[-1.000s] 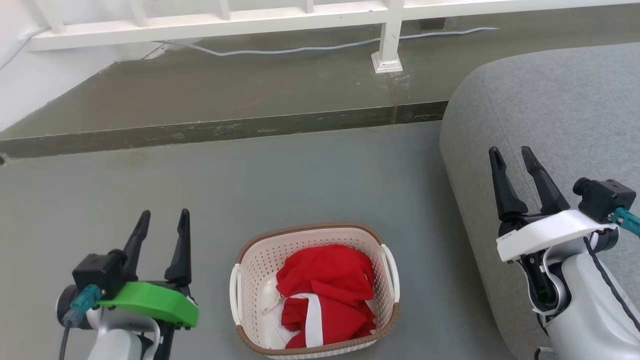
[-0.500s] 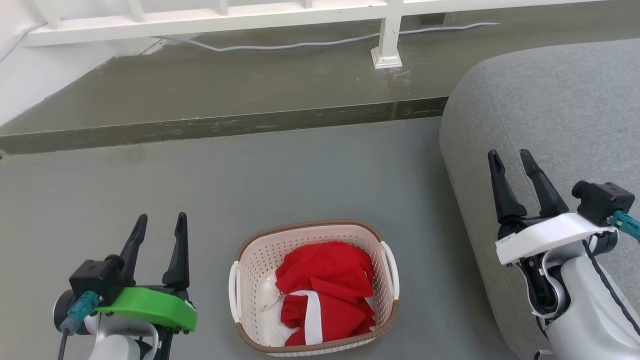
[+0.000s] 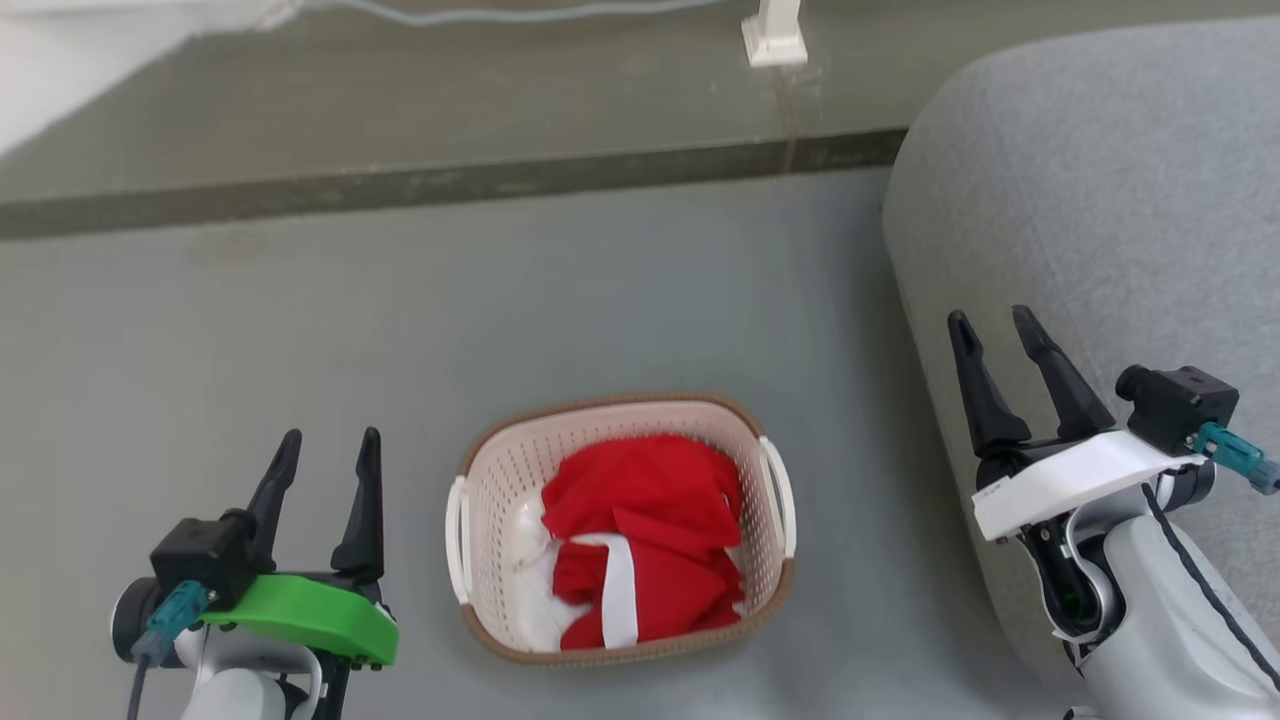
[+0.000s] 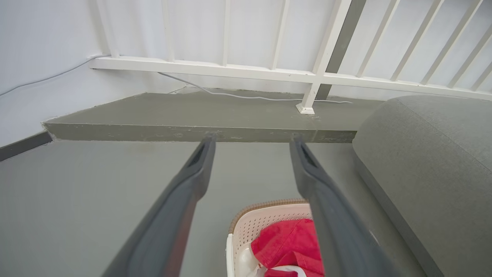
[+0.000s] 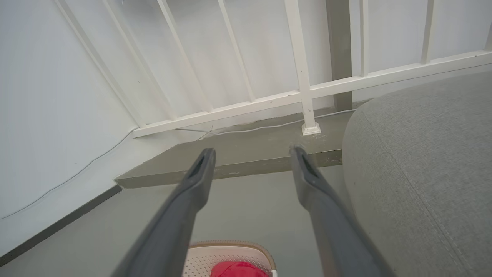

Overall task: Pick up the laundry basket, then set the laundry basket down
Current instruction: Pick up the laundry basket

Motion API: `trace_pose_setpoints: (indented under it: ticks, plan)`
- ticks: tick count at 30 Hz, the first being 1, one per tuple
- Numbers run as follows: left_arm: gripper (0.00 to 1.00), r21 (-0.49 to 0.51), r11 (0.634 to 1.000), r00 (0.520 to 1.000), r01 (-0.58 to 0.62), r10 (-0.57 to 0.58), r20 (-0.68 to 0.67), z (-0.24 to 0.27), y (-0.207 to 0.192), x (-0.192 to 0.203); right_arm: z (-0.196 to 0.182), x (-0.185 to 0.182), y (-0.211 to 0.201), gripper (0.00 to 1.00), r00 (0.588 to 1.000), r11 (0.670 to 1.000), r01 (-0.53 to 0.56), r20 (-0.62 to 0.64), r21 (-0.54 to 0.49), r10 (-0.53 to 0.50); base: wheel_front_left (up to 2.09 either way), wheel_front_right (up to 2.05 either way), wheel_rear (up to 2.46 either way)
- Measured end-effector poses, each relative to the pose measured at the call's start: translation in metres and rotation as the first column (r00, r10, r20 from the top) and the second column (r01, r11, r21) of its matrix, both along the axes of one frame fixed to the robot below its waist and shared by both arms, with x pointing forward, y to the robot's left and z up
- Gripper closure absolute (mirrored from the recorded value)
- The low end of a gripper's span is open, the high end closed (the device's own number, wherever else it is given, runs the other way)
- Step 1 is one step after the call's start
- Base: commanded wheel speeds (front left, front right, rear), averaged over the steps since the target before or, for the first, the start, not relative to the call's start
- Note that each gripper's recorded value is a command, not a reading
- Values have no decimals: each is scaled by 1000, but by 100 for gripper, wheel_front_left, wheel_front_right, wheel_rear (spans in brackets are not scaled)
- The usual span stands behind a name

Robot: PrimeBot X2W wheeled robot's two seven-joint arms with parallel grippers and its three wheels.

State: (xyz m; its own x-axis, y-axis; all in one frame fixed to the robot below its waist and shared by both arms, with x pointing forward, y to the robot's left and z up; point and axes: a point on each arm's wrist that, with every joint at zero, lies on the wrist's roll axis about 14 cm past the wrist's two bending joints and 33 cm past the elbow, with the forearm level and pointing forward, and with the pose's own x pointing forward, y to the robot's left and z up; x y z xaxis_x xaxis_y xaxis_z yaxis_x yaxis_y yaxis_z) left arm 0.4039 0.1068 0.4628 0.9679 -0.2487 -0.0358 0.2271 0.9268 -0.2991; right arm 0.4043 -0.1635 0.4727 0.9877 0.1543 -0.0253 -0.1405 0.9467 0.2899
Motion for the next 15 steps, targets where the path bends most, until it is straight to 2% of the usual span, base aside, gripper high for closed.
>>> trace_pose_setpoints:
  ticks: [15]
  plan:
    - [0, 12, 999, 985, 47, -45, -165, -67, -12, 29, -72, 26, 8, 0, 979, 999, -40, -198, -3, 39, 0, 0, 0]
